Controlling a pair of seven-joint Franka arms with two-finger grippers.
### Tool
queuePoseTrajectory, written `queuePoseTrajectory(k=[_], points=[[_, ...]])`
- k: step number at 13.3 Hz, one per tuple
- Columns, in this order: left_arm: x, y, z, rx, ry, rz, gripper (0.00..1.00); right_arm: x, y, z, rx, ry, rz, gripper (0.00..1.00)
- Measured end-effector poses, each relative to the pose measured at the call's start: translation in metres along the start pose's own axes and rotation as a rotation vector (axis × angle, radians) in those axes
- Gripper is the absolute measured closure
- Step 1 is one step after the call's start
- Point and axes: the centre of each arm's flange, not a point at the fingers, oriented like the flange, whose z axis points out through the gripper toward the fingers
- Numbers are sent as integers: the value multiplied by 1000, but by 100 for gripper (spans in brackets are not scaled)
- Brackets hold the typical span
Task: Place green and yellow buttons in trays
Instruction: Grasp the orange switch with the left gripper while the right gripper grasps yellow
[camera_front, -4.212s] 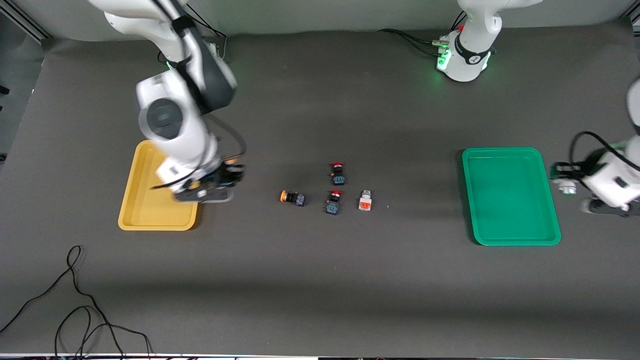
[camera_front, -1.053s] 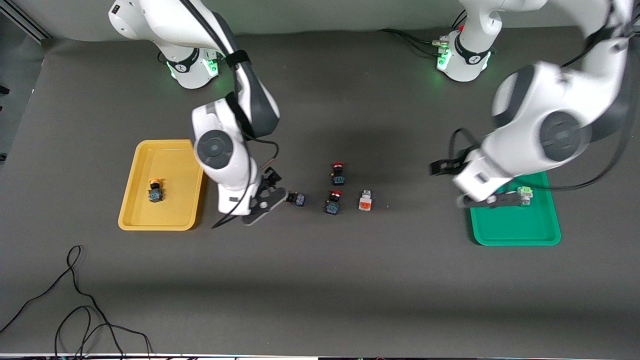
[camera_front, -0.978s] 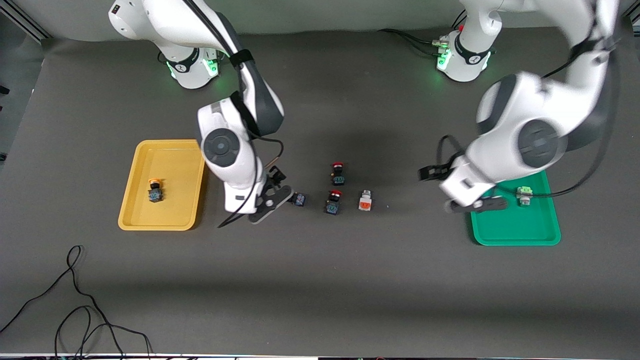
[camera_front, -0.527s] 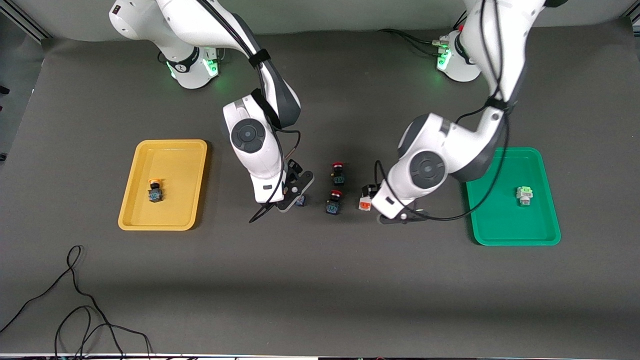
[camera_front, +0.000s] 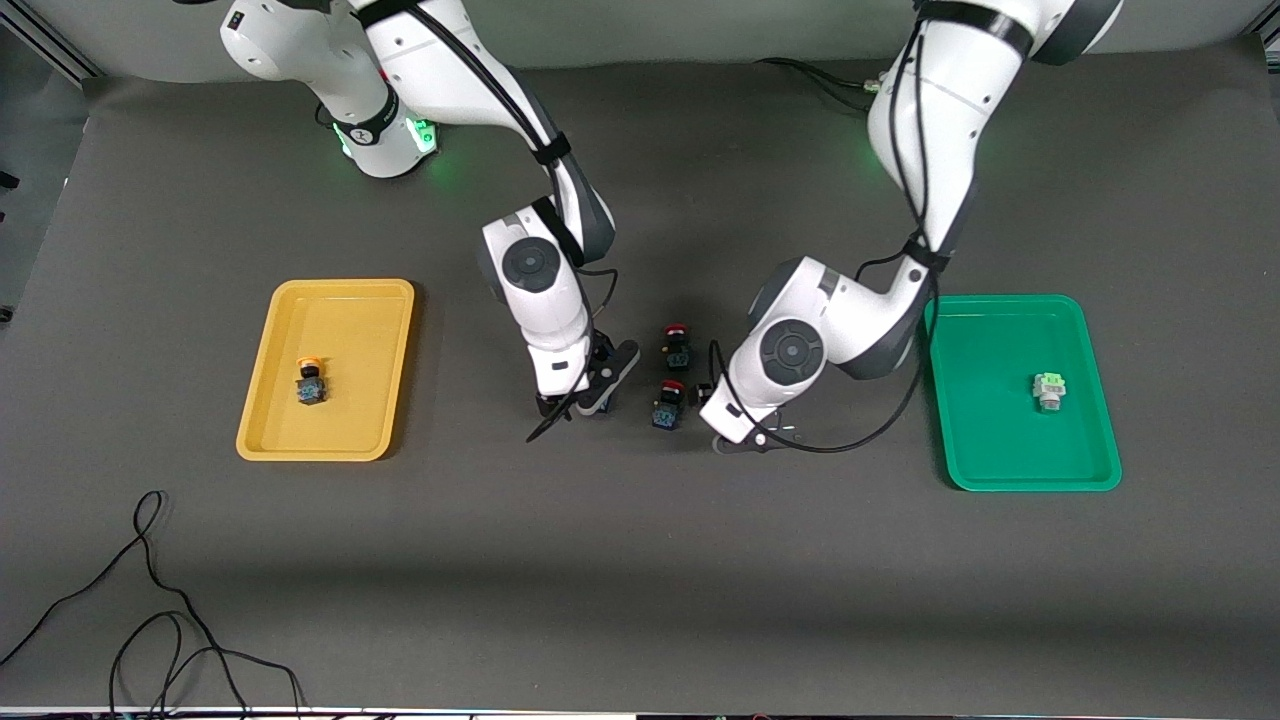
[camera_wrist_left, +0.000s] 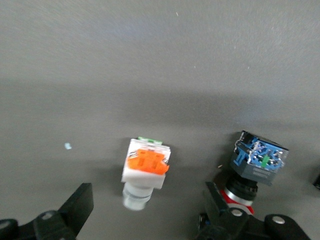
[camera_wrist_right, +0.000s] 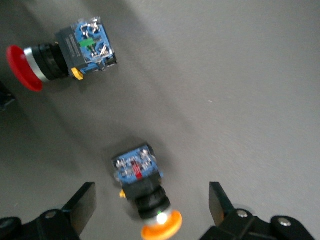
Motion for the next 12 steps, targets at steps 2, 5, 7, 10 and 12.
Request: queuePoseTrajectory(k=[2,5,7,10,12], points=[[1,-3,13,14,-3,3,0,-4,-3,17,-18,-1,-9,0],[4,-6,20,13,5,-2,1,-5,-3,21,-22,-1,-10,5],[5,-6,24,2,20,-4,3,-4,-3,19,-22,2,-10,28],[3,-6,33,-2,28,-4,22,-3,0,16,-7,-1,16,57],[-1,-3,34,3,31,-3,41,-1,1,10,14,-14,28,57]])
